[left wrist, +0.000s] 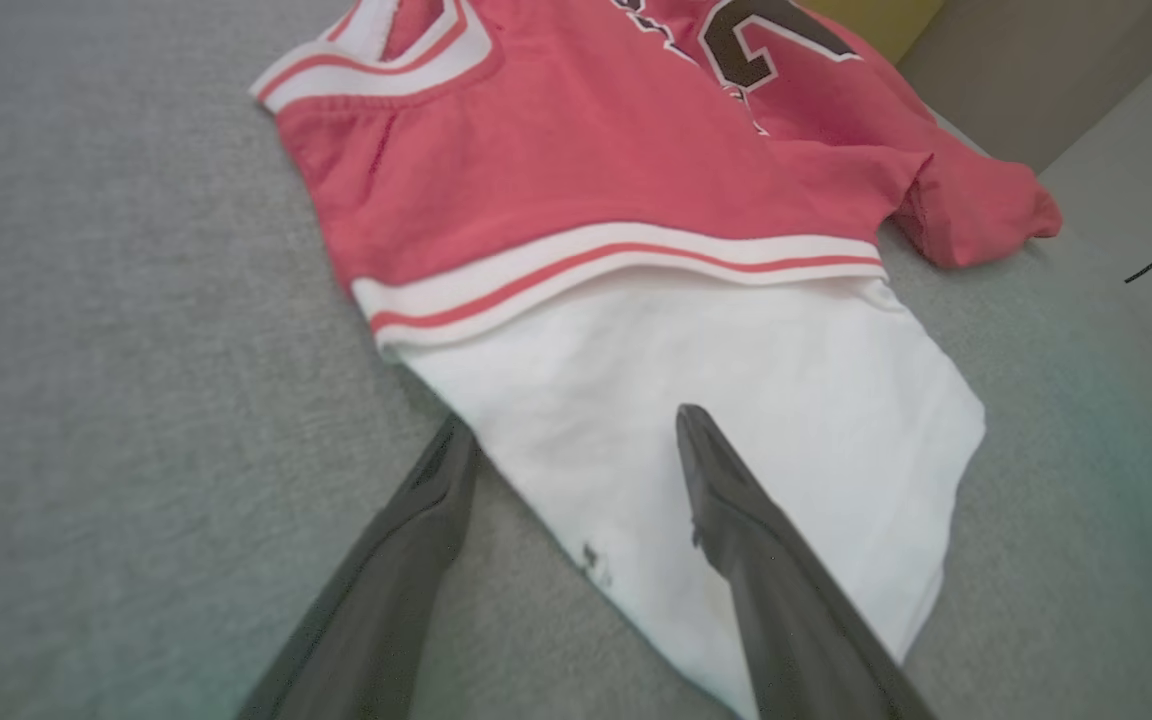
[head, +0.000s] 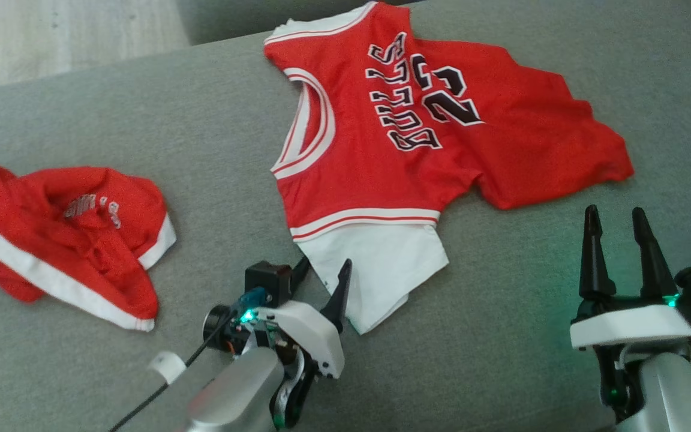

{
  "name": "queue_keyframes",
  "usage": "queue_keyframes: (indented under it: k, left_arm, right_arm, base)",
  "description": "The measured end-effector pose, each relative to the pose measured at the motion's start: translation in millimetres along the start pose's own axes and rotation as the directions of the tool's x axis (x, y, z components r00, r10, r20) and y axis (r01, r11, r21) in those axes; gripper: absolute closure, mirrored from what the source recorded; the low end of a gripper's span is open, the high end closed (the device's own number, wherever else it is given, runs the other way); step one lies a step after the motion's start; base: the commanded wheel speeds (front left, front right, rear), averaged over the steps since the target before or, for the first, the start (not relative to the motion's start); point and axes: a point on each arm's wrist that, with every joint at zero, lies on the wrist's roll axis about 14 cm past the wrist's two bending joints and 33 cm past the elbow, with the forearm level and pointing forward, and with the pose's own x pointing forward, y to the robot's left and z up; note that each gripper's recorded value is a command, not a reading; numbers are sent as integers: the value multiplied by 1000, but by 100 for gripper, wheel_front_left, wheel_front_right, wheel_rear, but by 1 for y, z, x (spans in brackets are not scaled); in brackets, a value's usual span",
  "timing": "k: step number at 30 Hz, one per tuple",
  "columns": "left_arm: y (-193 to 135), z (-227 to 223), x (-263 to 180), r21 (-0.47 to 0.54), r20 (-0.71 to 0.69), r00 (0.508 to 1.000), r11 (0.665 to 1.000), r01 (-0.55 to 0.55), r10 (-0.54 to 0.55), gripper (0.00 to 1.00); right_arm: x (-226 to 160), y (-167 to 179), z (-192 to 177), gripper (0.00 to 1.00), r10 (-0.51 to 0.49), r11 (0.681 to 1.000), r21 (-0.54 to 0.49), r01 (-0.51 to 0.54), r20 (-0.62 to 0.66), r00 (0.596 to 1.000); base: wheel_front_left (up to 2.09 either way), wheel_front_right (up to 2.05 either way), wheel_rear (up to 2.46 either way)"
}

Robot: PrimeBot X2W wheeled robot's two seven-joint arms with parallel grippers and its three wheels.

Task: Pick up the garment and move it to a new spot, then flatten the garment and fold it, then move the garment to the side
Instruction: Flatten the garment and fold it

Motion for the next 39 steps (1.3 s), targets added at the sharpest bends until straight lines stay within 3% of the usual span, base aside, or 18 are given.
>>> queue_keyframes:
  k: [5,6,7,14,18,26,27,28,29,34,39]
  left_arm:
    - [-6,2,9,15,-13,1000,1000,27,-27,0]
    - [-8,3,10,14,-14,999,999,38,-38,84]
    - [-9,4,11,12,-8,999,999,44,-43,100]
    - [9,20,8,10,97,995,1000,-24,23,100]
    - [29,49,2,62,187,981,996,-69,57,100]
    - [65,64,-17,48,239,960,985,-165,149,100]
    - [66,64,-18,48,241,958,984,-169,153,93]
    - [66,64,-19,53,243,958,984,-172,154,53]
    - [67,65,-20,57,246,957,983,-173,154,0]
    - [61,78,-25,50,297,945,986,-158,136,0]
    - [60,110,-43,46,417,895,980,-193,156,0]
  right_arm:
    - [0,-6,6,0,-20,1000,9,20,17,1000]
    - [-1,-7,6,0,-22,1000,8,22,17,1000]
    - [-1,-8,6,0,-24,1000,8,24,17,1000]
    - [0,-5,9,0,-16,1000,11,16,26,1000]
    - [3,2,10,0,5,1000,14,-5,32,999]
    - [7,17,9,0,50,999,12,-50,30,998]
    - [8,19,9,0,54,998,12,-54,29,998]
    - [9,20,8,0,57,998,13,-58,28,998]
    - [9,21,8,0,60,998,13,-61,27,998]
    - [13,36,7,0,107,994,2,-107,23,994]
    - [16,49,12,0,143,990,-1,-143,42,989]
  base:
    - [0,0,0]
    - [0,0,0]
    - [0,0,0]
    - [0,0,0]
    - [0,0,0]
    - [0,0,0]
    - [0,0,0]
    - [0,0,0]
    - [0,0,0]
    - [0,0,0]
    - [0,0,0]
